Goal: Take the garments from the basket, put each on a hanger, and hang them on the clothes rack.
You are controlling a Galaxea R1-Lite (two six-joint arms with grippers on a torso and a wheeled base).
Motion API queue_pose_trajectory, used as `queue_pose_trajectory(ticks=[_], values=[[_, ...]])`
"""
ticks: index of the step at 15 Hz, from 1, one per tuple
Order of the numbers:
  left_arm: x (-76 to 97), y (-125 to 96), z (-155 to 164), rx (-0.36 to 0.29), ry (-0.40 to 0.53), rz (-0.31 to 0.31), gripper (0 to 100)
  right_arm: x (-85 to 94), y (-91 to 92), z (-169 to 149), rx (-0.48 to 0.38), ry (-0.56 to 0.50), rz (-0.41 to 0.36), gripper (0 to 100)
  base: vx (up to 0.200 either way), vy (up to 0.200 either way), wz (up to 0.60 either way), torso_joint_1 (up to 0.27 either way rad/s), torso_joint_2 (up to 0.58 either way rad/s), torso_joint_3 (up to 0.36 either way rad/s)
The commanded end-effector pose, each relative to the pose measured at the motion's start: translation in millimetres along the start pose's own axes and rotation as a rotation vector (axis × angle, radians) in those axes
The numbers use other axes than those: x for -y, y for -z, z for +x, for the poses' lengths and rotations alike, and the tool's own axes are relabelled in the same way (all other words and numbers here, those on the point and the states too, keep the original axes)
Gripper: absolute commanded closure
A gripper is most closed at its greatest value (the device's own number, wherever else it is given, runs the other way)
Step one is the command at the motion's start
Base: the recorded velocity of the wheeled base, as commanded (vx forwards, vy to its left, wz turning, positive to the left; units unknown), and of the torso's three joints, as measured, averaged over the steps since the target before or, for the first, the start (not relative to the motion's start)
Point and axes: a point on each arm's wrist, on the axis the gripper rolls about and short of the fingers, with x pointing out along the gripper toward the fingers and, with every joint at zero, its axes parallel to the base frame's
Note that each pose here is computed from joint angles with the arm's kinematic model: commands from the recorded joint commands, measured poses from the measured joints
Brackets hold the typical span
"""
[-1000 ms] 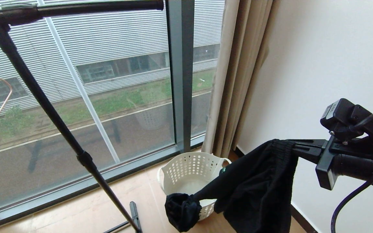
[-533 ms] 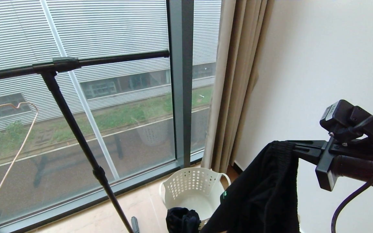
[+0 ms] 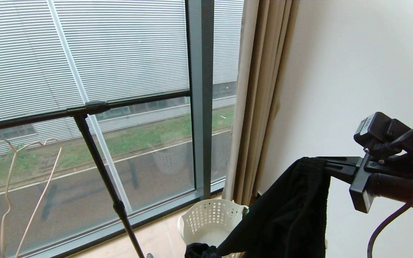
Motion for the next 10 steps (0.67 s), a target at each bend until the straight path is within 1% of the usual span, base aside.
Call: queue_pose_trajectory(ticks=[1,6,9,10], values=[[0.0,0.1,0.1,-0.002,0.0,0.0,0,-0.4,1.2,1.5,-0.005,-0.003,0.001,100,0.0,0.0,0.0,0.188,-0.39,-0.193],[0.0,0.1,0.1,-0.002,-0.002,-0.001,0,-1.3,2.8,0.2,-0.007,-0.003,-0.002,100,0.0,0.0,0.0,0.173,-0.36,-0.187],[0.0,0.1,0.1,-0.002,0.0,0.0,0,-1.4,2.9,-0.2,-0.006,-0.002,-0.019,100,0.0,0.0,0.0,0.014,-0.03,-0.012],[0.1,0.1,0.1,-0.002,0.002,0.0,0,-1.4,3.0,-0.2,-0.007,-0.001,-0.019,100,0.0,0.0,0.6,0.002,0.0,-0.007]])
